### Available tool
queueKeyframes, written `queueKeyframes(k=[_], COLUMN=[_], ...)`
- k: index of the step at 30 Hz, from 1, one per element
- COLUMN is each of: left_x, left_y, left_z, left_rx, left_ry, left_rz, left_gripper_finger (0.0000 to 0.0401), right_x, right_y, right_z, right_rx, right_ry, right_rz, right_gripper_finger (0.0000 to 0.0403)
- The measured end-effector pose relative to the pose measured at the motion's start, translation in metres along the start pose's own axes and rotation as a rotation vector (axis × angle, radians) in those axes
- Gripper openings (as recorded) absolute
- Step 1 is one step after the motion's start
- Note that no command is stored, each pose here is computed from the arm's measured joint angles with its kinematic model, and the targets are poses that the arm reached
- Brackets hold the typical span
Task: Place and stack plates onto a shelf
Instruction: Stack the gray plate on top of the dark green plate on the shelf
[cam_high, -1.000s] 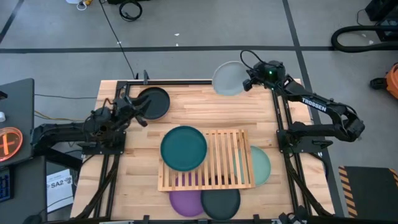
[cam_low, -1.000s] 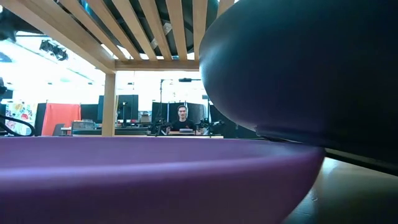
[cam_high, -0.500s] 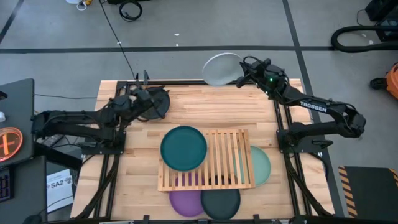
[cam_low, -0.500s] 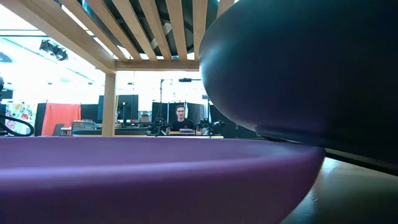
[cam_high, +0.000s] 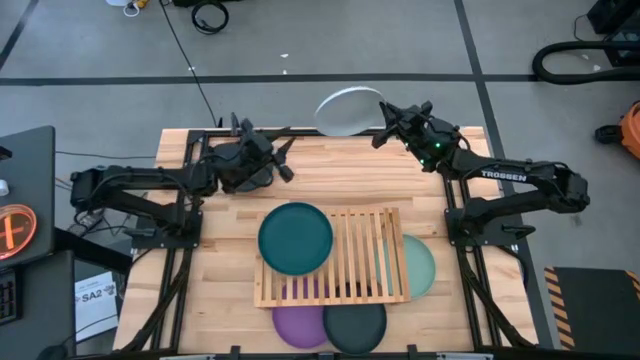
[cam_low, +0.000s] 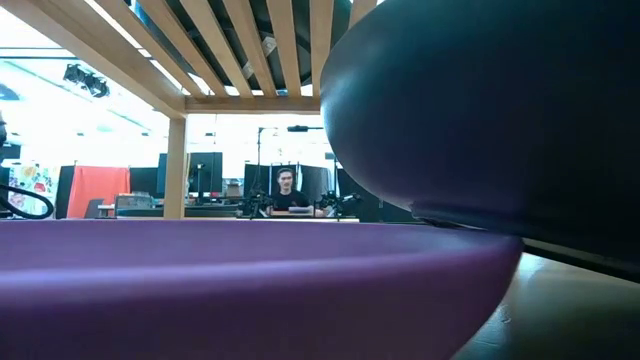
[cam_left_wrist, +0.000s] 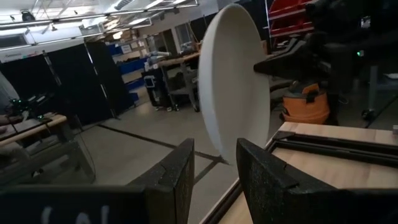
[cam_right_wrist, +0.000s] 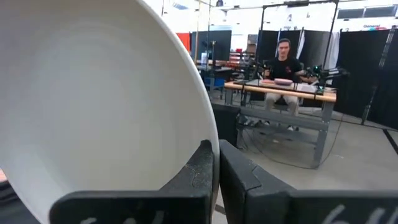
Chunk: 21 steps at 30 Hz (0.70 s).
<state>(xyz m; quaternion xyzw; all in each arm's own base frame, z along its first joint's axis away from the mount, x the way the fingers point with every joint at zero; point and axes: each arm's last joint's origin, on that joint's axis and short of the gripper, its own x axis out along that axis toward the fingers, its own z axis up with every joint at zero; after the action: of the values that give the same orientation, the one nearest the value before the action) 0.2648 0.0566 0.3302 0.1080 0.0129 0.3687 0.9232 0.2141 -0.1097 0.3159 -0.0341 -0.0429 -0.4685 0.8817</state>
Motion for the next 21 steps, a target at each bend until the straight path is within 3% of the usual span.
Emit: queueKeyframes(k=[12, 21], left_x=[0.025, 0.027], left_y=[-0.012, -0.012], left_z=[0.002, 0.004], left_rx=[0.010, -0.007], left_ry=[0.018, -0.007], left_rz=[0.011, 0.014], left_gripper_finger=[0.0125, 0.0125], right_x=[-0.009, -0.013], right_y=[0.016, 0.021], right_z=[0.001, 0.002], right_rx=[0.048, 0.051], right_ry=[0.002, 0.001], right_rz=[0.056, 0.061], right_gripper_finger=[0.0016, 0.0016])
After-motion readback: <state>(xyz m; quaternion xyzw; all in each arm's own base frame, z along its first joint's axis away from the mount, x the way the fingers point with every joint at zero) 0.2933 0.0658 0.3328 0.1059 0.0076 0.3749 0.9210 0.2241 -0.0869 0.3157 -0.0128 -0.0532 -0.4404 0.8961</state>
